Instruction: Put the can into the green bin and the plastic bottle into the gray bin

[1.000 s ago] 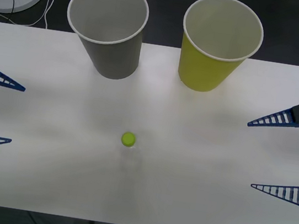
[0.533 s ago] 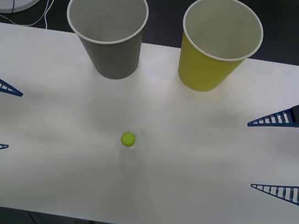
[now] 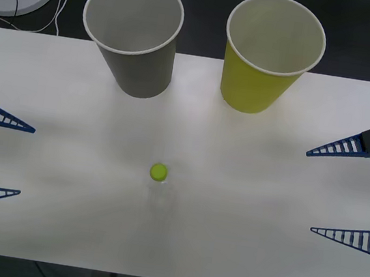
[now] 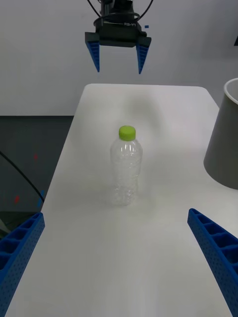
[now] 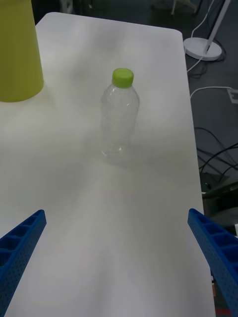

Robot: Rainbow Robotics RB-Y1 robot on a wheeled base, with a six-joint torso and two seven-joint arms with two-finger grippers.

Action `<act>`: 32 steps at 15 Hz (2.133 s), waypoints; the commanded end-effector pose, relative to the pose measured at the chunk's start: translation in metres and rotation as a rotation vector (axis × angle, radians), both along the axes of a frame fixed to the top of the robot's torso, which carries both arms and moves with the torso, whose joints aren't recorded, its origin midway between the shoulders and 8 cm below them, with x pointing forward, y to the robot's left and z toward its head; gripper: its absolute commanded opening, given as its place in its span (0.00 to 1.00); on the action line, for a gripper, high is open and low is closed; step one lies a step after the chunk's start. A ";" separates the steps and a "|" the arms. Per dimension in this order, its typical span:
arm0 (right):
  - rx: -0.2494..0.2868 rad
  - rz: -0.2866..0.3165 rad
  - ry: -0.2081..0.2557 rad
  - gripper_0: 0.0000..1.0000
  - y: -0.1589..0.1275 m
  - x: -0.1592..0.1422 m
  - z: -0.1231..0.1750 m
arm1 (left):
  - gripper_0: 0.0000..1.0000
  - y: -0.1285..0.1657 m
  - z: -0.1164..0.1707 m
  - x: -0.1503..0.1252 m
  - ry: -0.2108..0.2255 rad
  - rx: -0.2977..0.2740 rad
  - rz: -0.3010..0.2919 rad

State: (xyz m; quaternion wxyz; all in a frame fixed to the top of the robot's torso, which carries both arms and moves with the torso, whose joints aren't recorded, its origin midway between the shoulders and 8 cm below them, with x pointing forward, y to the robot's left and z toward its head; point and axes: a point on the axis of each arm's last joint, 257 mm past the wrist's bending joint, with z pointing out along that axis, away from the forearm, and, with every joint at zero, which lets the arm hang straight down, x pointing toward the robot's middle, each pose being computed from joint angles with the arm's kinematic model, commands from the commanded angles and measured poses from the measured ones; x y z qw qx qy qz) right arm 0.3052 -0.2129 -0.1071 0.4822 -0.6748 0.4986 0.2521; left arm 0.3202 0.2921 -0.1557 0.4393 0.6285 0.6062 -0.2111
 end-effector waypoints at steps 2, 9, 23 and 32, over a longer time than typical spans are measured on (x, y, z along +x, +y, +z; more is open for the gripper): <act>0.000 0.000 0.000 1.00 0.000 0.000 0.000 | 1.00 -0.015 -0.013 0.002 -0.001 -0.065 0.011; 0.000 0.000 0.000 1.00 0.000 0.000 0.000 | 1.00 -0.046 -0.038 -0.003 0.022 -0.115 -0.018; 0.000 0.000 0.000 1.00 0.000 0.000 0.000 | 1.00 -0.100 -0.070 0.011 -0.009 -0.162 -0.018; 0.000 0.000 0.000 1.00 0.000 0.000 0.000 | 1.00 -0.128 -0.091 0.028 -0.056 -0.169 0.032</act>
